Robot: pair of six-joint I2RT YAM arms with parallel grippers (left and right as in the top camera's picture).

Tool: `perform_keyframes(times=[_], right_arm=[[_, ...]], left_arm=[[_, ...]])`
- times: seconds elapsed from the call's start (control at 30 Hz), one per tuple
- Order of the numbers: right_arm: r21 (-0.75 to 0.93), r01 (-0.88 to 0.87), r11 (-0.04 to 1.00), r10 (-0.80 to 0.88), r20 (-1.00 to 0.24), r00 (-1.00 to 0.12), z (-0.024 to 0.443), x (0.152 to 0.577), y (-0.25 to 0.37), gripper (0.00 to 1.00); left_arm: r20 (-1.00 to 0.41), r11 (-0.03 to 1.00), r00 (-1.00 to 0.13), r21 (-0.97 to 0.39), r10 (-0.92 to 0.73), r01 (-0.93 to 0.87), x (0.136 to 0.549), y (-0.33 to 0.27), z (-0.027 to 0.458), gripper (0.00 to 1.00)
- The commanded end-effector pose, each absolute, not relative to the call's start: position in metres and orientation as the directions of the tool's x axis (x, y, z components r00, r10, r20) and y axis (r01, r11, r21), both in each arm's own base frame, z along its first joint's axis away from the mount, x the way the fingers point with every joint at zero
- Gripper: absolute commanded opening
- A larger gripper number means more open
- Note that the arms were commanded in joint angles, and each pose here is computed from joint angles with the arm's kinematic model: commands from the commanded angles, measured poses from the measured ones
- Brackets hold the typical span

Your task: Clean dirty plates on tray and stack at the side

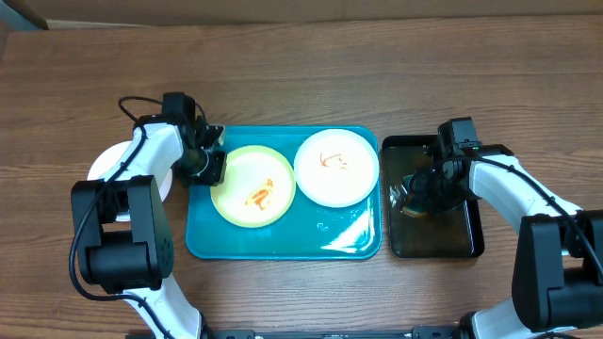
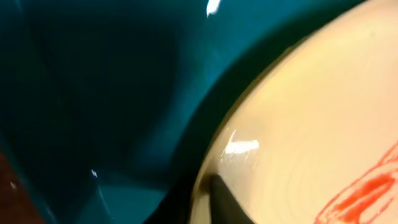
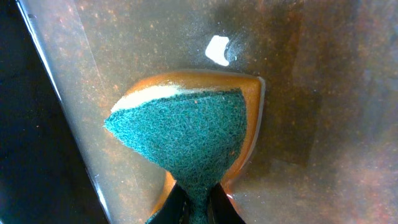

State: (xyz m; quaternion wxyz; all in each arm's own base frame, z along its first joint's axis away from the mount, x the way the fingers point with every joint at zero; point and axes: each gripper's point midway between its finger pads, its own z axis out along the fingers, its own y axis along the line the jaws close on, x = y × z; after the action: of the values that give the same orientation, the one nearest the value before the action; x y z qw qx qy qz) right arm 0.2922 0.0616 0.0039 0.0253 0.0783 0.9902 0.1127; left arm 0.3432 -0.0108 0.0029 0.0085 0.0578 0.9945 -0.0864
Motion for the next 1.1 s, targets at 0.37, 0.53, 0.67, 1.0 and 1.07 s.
perform_keyframes(times=[0.37,0.53,0.67,1.0,1.07], right_arm=[[0.272,0.161,0.949,0.159,0.030,-0.987,0.057,0.298,0.072,0.04],[0.250,0.167,0.954,0.160,0.049,-0.986,0.030,0.285,0.068,0.04],[0.247,0.177,0.953,0.167,0.061,-0.984,0.007,0.270,0.067,0.04],[0.369,0.117,0.922,0.140,-0.036,-0.990,0.075,0.307,0.090,0.04],[0.381,0.071,0.922,0.115,-0.094,-0.989,0.104,0.318,0.099,0.04]], left_arm=[[0.242,0.982,-0.970,-0.179,-0.022,-0.066,0.284,-0.018,-0.004,0.04],[0.284,0.979,-0.957,-0.173,-0.051,-0.104,0.275,-0.019,-0.001,0.04],[0.293,0.979,-0.955,-0.172,-0.051,-0.105,0.273,-0.019,-0.001,0.04],[0.307,0.979,-0.950,-0.171,-0.051,-0.108,0.270,-0.019,0.001,0.04],[0.308,0.979,-0.950,-0.172,-0.051,-0.108,0.270,-0.019,0.001,0.04]])
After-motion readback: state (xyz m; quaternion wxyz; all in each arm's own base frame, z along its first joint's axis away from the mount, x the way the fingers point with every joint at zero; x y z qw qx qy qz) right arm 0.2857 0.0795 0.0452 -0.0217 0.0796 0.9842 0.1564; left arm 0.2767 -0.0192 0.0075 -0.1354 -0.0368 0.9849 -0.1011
